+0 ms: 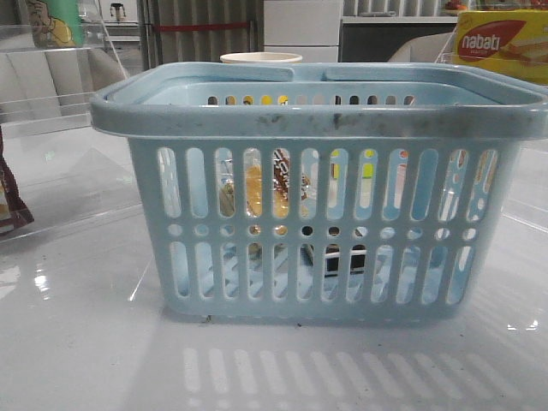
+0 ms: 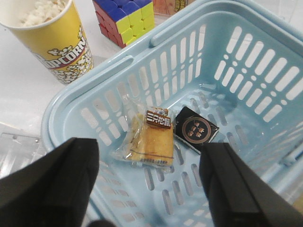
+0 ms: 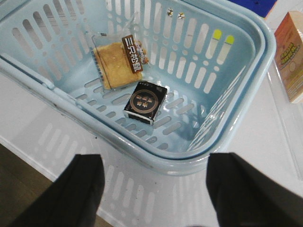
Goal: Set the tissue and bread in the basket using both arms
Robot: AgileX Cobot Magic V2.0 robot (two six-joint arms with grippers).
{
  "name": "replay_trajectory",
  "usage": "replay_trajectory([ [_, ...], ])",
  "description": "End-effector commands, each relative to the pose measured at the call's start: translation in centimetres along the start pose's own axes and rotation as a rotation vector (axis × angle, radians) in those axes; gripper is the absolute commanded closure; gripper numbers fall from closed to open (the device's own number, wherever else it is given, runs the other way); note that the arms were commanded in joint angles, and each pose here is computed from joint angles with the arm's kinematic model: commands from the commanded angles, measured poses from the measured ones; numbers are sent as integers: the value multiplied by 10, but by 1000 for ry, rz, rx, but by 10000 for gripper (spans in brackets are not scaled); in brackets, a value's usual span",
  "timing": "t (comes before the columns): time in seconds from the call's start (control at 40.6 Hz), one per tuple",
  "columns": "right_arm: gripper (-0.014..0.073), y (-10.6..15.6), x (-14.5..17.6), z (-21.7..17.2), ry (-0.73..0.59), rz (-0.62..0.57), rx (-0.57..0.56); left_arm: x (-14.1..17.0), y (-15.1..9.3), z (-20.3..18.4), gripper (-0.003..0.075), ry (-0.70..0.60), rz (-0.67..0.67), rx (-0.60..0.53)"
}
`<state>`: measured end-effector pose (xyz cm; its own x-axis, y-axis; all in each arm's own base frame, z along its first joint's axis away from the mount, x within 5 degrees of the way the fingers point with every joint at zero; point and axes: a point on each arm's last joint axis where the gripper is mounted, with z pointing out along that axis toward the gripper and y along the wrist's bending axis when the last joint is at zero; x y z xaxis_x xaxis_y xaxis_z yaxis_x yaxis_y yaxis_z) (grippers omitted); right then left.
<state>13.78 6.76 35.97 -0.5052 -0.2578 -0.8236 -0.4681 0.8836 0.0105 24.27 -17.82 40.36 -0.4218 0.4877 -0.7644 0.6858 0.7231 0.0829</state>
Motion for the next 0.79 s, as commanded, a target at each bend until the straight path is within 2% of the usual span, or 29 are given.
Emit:
replay_trajectory([
  [0.0,34,-1,-13,-7,-97,-16,14,1,-6,-49,212,-155,-2,-9],
  [0.32,34,-1,-13,-7,-97,-16,14,76,-20,-113,212,-218,2,-19],
  [0.566,34,-1,-13,-7,-97,-16,15,132,-29,-132,213,-239,-19,-22],
  [0.763,34,-3,-7,-13,-61,-43,36,159,-28,-132,212,-221,-92,-70],
])
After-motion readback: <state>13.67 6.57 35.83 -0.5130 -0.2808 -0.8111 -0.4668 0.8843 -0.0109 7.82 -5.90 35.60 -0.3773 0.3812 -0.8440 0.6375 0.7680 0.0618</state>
